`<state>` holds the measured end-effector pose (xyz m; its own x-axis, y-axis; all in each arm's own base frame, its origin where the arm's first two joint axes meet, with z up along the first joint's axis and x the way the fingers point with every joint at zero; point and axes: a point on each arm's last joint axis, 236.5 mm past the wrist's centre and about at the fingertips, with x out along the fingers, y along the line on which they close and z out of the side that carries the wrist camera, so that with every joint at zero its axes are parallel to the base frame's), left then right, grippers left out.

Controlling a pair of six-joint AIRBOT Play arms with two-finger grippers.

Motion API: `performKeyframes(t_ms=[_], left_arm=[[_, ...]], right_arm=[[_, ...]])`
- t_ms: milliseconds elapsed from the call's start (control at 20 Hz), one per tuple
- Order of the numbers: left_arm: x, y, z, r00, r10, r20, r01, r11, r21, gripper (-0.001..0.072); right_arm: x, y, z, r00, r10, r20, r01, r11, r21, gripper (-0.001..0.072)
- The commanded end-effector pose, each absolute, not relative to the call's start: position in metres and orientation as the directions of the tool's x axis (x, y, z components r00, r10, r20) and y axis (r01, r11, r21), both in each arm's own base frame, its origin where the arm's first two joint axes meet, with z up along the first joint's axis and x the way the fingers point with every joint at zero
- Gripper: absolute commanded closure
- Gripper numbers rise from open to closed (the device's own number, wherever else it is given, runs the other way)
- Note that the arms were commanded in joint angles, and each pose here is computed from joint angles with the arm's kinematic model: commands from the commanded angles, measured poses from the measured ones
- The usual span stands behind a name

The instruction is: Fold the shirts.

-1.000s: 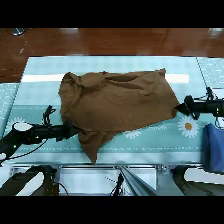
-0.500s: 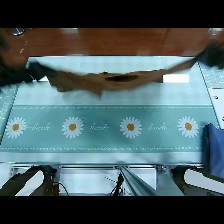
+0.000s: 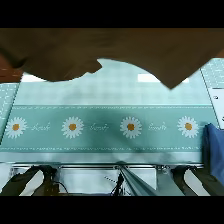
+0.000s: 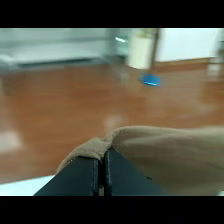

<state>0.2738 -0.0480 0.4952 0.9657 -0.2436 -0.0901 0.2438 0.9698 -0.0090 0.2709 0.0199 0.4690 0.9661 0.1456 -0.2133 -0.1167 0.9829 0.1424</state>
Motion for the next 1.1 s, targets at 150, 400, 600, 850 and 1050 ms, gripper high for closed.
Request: performKeyframes(t_ms=[150,400,600,850,1050], left_arm=[[0.156,-0.014,0.508,1.0,-0.002,-0.024,0.004,0.998,0.068,0.0684],[0.166,-0.009,0.463,0.989,-0.032,-0.146,0.041,0.997,0.063,0.0684],[0.231,-0.013,0.374,0.922,-0.056,-0.383,0.068,0.998,0.017,0.0684],[0.331,-0.023,0.243,0.791,-0.106,-0.602,0.065,0.994,-0.09,0.0684],[0.41,-0.047,0.167,0.708,-0.213,-0.673,0.064,0.969,-0.24,0.0684]], right_arm=[[0.16,0.026,0.455,0.963,0.013,-0.268,0.001,0.998,0.055,0.0686],[0.154,0.031,0.433,0.936,0.033,-0.351,-0.001,0.996,0.09,0.0686],[0.194,0.033,0.38,0.866,0.124,-0.484,-0.043,0.983,0.176,0.0686],[0.293,0.016,0.277,0.788,0.222,-0.574,-0.04,0.949,0.313,0.0686],[0.368,0.004,0.185,0.687,0.305,-0.66,0.006,0.906,0.424,0.0686]])
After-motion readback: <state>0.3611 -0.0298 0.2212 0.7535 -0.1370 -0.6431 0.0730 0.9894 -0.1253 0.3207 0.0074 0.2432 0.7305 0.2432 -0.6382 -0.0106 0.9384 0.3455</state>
